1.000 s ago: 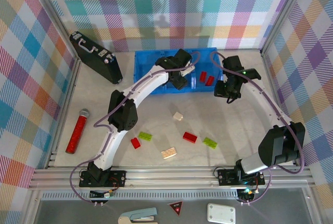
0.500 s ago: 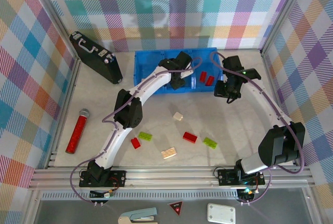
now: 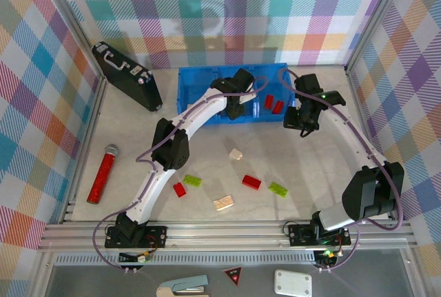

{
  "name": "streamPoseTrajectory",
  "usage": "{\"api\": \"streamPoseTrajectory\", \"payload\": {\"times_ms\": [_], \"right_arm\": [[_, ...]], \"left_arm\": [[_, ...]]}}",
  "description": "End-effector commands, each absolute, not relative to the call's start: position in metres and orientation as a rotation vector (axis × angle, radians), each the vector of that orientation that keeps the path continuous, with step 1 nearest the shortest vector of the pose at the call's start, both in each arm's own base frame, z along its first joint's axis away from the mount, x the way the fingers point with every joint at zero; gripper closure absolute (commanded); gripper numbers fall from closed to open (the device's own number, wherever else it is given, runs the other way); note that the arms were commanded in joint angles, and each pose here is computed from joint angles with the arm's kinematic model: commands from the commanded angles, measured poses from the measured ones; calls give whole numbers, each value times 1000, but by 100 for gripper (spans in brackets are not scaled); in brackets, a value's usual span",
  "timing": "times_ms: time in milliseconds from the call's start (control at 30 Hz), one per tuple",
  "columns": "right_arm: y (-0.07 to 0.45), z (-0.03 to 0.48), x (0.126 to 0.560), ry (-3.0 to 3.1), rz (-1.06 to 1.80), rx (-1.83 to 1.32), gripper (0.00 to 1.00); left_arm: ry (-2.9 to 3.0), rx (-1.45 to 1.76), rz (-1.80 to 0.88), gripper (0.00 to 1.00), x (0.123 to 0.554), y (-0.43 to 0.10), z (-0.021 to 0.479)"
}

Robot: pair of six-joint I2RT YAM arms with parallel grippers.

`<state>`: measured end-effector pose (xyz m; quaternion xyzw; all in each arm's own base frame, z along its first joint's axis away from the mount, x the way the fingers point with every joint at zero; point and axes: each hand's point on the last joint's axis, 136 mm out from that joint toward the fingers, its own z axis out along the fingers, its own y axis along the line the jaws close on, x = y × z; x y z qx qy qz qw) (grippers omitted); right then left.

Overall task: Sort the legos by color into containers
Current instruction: Place the lego in the container, then pick up the lego from the center of the table.

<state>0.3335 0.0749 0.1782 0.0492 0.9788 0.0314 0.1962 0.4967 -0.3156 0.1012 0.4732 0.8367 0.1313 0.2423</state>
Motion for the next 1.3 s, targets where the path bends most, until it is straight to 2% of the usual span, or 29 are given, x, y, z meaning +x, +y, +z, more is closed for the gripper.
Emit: {"api": "streamPoseTrajectory", "payload": {"times_ms": [0,433,700,967,1267], "right_arm": [[80,180,332,2754,114,129,53],[102,175,321,2790,200,80,53],[138,160,307,2841,249,-45,54],[193,133,293,2871,320,-471,53],[237,102,290,2843,223,-873,52]], "left_arm": [[2282,1231,288,24,491,-314,137],[2373,1005,64,27,456,-298,175],[2466,751,-154,28,432,-264,197],[2547,524,-305,30,411,-211,207],[2637,280,-263,29,387,-141,208]]}}
